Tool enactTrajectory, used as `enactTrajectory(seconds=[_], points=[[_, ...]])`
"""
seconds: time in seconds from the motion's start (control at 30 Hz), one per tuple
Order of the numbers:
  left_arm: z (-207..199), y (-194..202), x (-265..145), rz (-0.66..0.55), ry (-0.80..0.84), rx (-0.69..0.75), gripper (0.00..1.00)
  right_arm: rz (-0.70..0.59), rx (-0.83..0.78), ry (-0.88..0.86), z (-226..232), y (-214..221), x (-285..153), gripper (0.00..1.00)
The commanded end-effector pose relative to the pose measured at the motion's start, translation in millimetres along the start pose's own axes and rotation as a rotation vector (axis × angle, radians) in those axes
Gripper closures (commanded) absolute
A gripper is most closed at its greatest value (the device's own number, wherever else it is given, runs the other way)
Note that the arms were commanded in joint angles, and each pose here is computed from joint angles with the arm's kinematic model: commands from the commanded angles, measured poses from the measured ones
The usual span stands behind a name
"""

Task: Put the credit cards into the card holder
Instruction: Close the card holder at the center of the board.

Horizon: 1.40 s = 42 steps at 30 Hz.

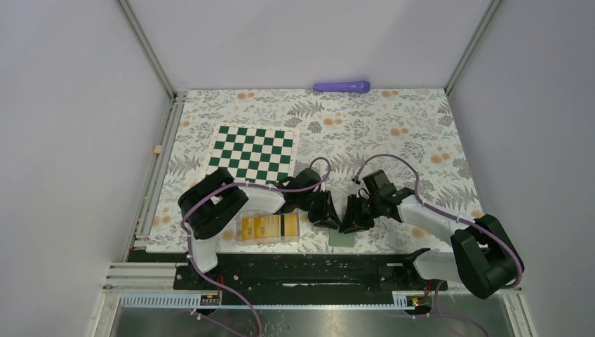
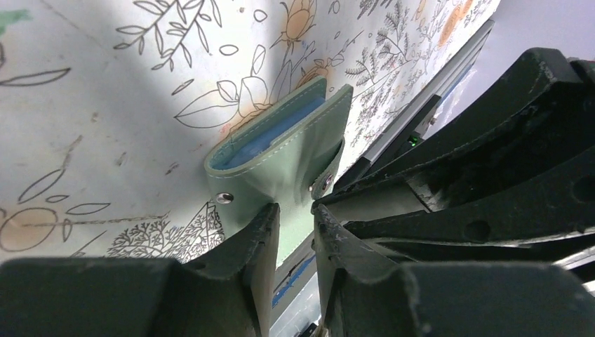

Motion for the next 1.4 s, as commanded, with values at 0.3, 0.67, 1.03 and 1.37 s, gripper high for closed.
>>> enactTrajectory(seconds=[0.3, 0.67, 1.03, 1.37], points=[[-7.8, -1.7, 1.0, 0.009, -0.058, 0.068, 0.77, -0.117, -0.084, -0.147, 21.6, 0.3, -27.7, 0.68], [-10.1, -2.9, 1.1, 0.012, -0.044, 0.081, 0.74, -0.299, -0.029, 0.066, 6.0, -2.1, -59.1, 0.84], [-21.6, -6.4, 0.4, 0.006, 0.026, 0.097, 0.71, -0.136, 0.056, 0.171, -18.4, -7.4, -19.8, 1.00], [-29.8, -5.1, 9.3, 0.033, 0.091, 0.105, 0.73, -0.086, 0.066, 0.167, -19.8, -10.7, -9.6, 1.00]])
Point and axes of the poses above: each gripper's point midway between its finger pads, its own x axis out along the fingers, its own z axis along the line the jaws close on, y = z × x, the point moved 9 cm from there along -x, back along the fingers, and after that the axes turned 13 degrees about x, right-handed, at the moved point
